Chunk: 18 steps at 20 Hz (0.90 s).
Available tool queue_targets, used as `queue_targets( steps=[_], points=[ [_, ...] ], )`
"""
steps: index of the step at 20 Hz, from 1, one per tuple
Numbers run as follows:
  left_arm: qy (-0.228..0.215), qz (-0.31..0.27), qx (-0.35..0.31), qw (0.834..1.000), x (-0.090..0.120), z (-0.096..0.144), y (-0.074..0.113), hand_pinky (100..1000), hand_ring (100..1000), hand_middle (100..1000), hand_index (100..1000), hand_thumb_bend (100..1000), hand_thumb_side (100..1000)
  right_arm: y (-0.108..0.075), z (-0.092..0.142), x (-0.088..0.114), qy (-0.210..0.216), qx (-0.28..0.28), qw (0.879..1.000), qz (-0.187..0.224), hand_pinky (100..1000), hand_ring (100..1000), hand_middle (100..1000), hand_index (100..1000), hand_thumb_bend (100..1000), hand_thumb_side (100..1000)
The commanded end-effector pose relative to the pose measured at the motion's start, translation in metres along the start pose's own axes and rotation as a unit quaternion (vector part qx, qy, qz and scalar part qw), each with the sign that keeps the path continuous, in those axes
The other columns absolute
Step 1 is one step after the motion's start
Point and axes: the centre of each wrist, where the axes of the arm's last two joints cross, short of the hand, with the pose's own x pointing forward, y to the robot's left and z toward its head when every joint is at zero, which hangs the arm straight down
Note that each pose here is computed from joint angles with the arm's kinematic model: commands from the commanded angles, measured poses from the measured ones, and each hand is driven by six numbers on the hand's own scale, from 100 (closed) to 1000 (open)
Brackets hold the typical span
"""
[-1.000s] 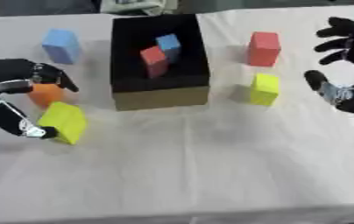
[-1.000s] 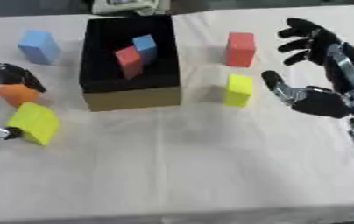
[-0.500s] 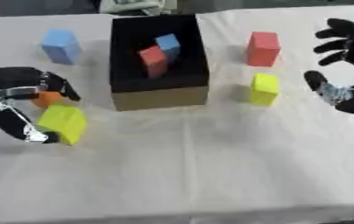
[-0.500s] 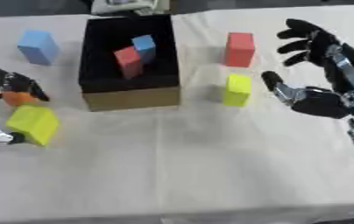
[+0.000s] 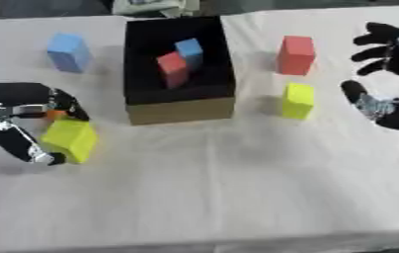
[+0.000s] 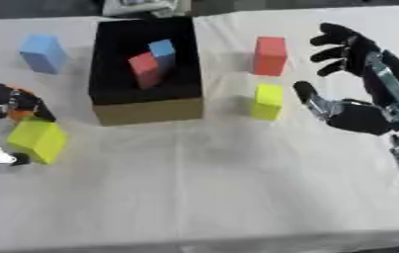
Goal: Pick up objects on the table and place them in the box.
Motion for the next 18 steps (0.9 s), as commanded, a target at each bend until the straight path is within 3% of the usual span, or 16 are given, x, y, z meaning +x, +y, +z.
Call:
queue_targets(
  steps=[1,13,15,18],
  points=[
    [0.018,-0.016,0.020,1.000,-0.005,0.006,0.009,789,729,639,808,408,250,-0.006,-0.002,0.003,-0.006,-0.003,1.000,0.009,655,759,810,958,322,337],
    [0.045,-0.038,0.118,0.991,-0.009,0.008,0.011,685,474,358,588,265,157,-0.006,-0.001,0.002,-0.003,-0.005,1.000,0.008,656,760,810,960,304,340],
    [0.049,-0.041,0.133,0.989,-0.009,0.011,0.013,681,465,346,577,226,179,-0.006,-0.001,0.002,-0.002,-0.006,1.000,0.009,656,760,810,960,302,340],
    [0.050,-0.043,0.150,0.987,-0.007,0.018,0.021,683,465,347,578,259,168,-0.006,0.000,0.002,-0.002,-0.007,1.000,0.009,656,760,810,960,300,340]
  ],
)
